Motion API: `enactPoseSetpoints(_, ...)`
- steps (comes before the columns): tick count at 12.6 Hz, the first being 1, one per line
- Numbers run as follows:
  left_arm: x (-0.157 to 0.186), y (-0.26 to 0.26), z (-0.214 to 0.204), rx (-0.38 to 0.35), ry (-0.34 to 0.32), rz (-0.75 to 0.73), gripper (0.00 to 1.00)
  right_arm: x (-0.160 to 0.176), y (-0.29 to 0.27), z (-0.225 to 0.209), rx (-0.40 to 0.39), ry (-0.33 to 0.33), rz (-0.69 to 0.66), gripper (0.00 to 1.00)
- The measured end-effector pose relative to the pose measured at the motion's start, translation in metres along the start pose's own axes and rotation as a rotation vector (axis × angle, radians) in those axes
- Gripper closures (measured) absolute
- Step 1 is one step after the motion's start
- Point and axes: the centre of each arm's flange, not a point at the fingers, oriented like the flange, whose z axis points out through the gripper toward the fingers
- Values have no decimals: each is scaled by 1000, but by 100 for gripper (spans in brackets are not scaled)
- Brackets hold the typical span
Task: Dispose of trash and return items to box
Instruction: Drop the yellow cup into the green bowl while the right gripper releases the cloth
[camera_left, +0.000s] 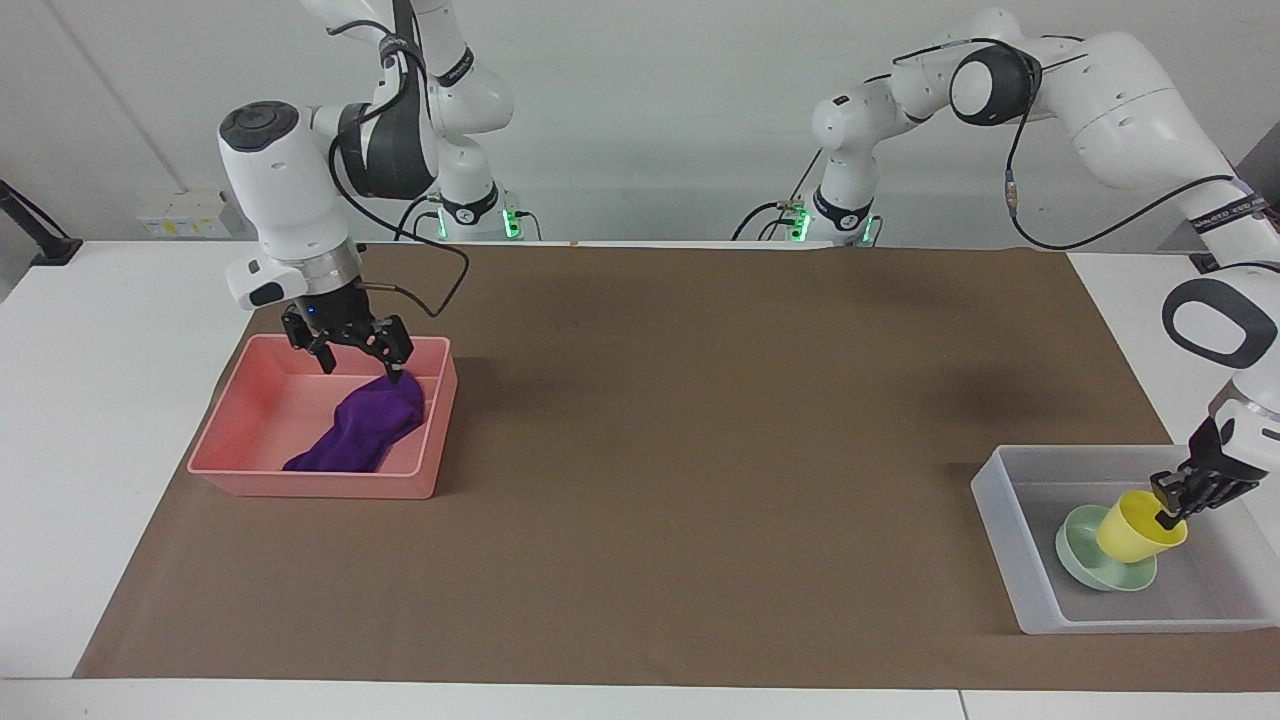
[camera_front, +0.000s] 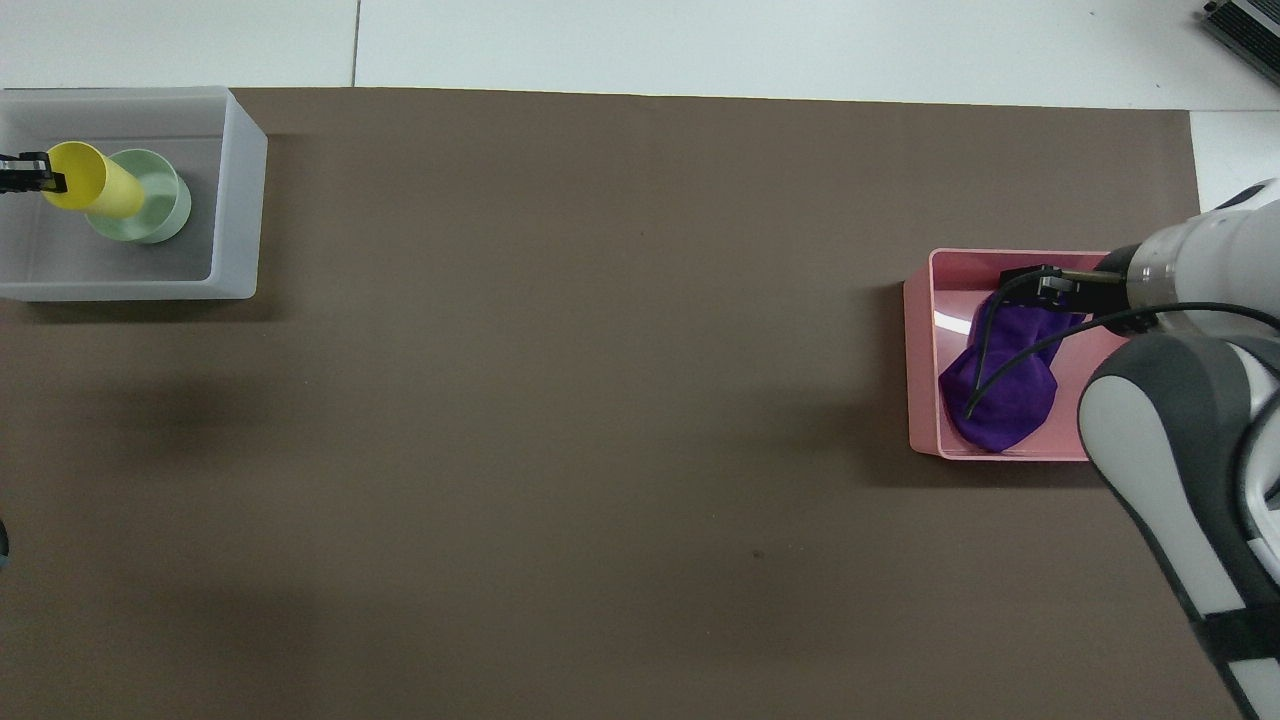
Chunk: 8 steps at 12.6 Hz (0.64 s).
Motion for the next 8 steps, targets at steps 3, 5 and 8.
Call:
enactPoseSetpoints(3,-7,7,14,-14,-30,7,96,0,2,-59,-2,-16,3,0)
enactPoseSetpoints(5,-9,7,17,-16,-38,7,96,-4,5,-84,-5,-29,6,0)
enactPoseSetpoints(8,-10,7,18,-16,-39,7,96,-9,13,-124,-19,-63,12,0)
